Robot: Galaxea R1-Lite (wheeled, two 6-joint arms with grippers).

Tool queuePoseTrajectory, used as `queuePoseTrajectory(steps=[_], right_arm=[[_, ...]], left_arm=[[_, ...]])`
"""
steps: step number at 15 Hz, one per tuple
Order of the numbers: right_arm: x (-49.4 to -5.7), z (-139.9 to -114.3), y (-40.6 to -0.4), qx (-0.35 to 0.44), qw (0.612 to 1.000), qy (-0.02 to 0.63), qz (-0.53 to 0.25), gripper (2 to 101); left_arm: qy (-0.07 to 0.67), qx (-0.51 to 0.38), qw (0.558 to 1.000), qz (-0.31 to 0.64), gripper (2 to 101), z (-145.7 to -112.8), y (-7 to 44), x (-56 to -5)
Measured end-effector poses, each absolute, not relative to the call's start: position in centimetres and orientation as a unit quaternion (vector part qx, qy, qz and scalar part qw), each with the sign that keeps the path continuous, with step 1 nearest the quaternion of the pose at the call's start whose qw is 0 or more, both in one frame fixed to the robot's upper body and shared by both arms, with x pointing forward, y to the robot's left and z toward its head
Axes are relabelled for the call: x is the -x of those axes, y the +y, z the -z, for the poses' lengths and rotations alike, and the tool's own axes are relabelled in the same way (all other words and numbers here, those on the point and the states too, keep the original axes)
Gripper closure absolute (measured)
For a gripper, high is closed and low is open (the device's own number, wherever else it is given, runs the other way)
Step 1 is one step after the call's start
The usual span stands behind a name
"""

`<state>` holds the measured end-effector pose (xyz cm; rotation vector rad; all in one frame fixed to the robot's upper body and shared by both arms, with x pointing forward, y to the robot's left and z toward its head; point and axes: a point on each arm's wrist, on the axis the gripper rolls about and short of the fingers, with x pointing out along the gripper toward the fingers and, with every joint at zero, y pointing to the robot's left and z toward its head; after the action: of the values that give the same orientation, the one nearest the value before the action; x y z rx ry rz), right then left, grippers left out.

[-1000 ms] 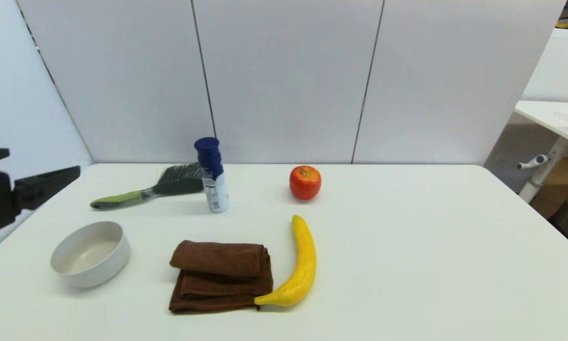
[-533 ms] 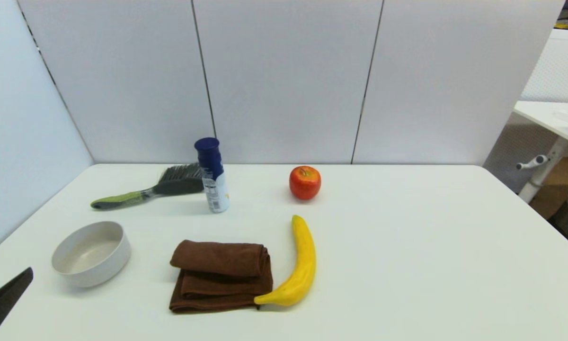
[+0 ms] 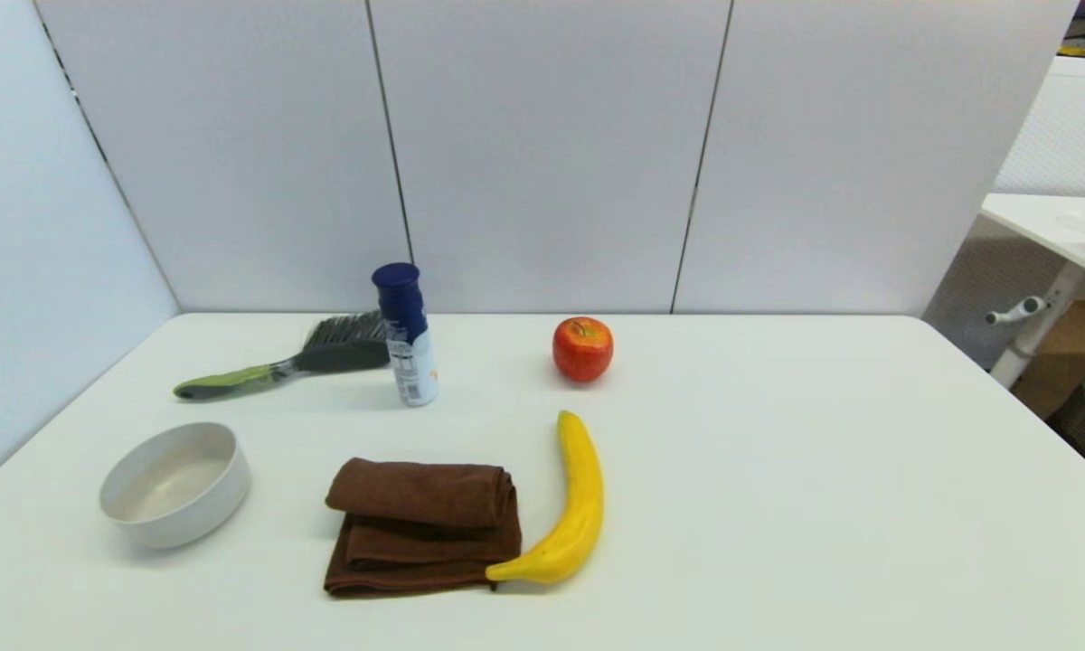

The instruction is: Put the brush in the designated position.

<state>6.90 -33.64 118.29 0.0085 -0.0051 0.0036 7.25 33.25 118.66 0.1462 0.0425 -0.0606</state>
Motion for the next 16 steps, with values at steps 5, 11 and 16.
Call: queuePoseTrajectory(steps=[5, 11, 16], right_arm=[[-6.9, -118.29, -33.64, -0.005, 1.0, -0.003, -0.002, 4.3], [-6.9, -118.29, -33.64, -0.004, 1.0, -0.003, -0.002, 4.3], [-6.9, -118.29, -33.64, -0.004, 1.0, -0.003, -0.002, 4.3]], left_arm=[[0.001, -0.061, 0.998, 0.028, 5.4, -118.25, 33.25, -6.91], [0.001, -0.01, 1.0, 0.01, 5.4, -118.18, 33.33, -6.89], [0.001, -0.01, 1.0, 0.01, 5.4, -118.18, 33.33, -6.89]])
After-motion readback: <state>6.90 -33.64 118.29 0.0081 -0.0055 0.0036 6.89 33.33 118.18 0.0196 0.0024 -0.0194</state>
